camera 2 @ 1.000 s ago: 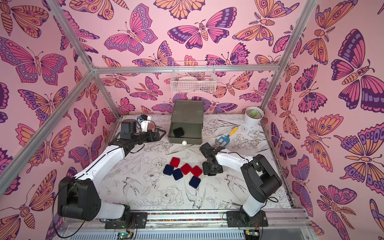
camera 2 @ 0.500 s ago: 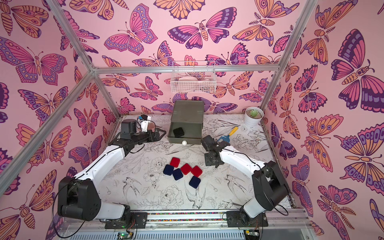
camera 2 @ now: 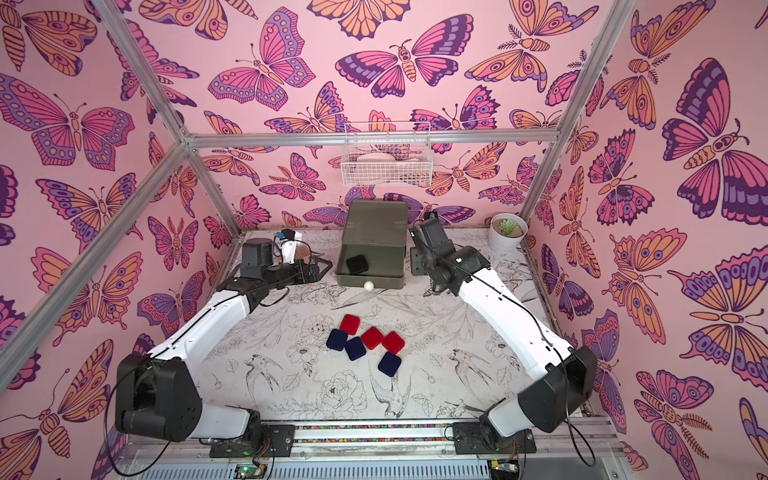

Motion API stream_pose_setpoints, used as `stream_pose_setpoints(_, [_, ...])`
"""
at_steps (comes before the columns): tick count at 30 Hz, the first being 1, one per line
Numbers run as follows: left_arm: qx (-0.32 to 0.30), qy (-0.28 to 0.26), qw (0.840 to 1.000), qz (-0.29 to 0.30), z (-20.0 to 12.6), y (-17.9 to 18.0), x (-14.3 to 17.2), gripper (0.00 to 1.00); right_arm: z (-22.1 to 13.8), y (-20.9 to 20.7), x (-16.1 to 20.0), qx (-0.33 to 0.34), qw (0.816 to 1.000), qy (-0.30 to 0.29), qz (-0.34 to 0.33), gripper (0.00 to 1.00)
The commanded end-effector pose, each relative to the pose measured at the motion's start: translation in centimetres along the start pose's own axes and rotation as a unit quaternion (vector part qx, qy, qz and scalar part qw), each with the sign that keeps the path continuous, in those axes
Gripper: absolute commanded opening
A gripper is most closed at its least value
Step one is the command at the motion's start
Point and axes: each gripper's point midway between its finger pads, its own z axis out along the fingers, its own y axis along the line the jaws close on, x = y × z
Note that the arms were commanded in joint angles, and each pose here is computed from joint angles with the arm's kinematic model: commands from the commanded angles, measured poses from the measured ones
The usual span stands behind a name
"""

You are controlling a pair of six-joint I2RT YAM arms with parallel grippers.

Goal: Place the brooch boxes into the drawer by color
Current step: Place the brooch box in the drawer.

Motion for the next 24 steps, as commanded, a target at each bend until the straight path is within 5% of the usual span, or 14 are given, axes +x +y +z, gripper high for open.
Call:
stream_pose_setpoints(1, [0.005, -0.001, 1.0, 0.004, 0.1, -0.4, -0.4, 1.0, 1.3, 3.1, -0.6, -0.037, 0.998, 0.015, -0.055, 0.56])
stream_pose_setpoints(11, [0.002, 0.0, 1.0, 0.007, 0.0, -0.3, -0.2, 1.0, 4.5, 10.4, 0.2, -0.147, 0.981, 0.106, -0.064, 0.56])
stream_pose_setpoints(24, [0.002, 0.001, 1.0, 0.007, 0.1, -0.3, -0.2, 1.0, 7.3, 11.2, 2.9, -0.136, 0.974, 0.168, -0.065, 0.59])
